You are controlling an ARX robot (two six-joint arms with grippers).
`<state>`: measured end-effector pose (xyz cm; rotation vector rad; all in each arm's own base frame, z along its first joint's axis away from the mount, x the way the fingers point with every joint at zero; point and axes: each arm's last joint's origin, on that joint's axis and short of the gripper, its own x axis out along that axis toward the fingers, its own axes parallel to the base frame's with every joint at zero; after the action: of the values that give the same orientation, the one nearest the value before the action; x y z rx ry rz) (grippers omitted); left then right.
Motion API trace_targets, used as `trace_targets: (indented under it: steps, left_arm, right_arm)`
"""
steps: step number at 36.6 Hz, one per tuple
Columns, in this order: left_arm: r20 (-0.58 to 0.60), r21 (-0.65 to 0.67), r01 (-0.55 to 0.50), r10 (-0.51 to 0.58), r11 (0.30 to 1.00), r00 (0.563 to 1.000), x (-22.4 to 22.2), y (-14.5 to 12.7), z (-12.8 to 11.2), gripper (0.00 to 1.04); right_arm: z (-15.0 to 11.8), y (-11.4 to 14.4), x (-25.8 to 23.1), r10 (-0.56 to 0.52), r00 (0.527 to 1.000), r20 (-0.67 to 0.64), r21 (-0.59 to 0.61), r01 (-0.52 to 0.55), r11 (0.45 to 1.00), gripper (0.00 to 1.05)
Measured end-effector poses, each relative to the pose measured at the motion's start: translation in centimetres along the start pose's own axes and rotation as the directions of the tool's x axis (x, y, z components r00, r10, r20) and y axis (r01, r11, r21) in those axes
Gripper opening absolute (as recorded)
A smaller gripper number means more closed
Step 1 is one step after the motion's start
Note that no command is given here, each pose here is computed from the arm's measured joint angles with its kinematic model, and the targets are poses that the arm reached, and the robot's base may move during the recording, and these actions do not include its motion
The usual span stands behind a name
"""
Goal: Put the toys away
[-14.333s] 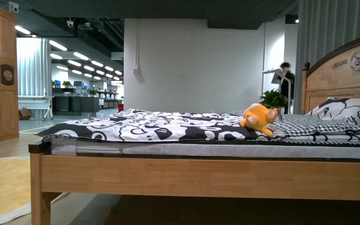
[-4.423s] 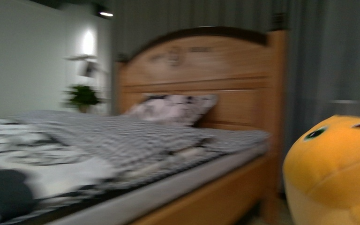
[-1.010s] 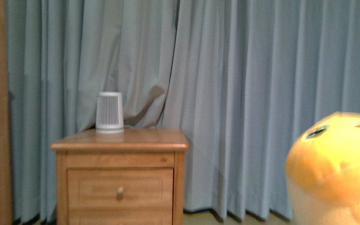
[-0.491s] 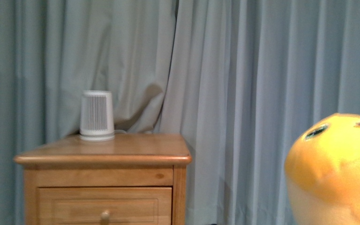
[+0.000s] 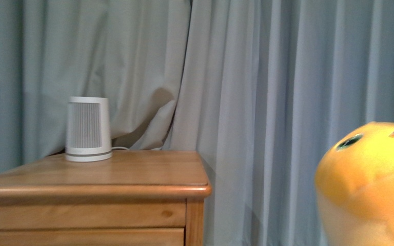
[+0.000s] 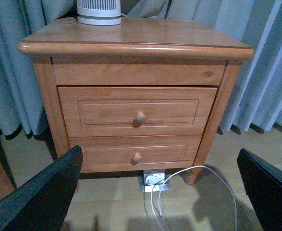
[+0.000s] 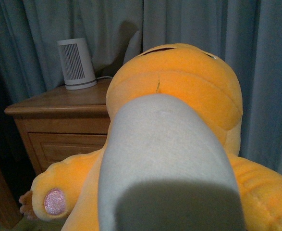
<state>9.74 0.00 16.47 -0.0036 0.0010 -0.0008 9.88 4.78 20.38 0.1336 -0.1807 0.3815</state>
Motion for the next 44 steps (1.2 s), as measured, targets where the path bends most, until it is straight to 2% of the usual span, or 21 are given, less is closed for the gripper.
trace_targets:
  steps: [44]
  left_arm:
    - [0.0, 0.0, -0.002, 0.002, 1.0, 1.0, 0.0, 0.0, 0.0, 0.99]
  right_arm:
    - [0.02, 0.0, -0.02, 0.001, 1.0, 0.002, 0.0, -0.001, 1.0, 0.1]
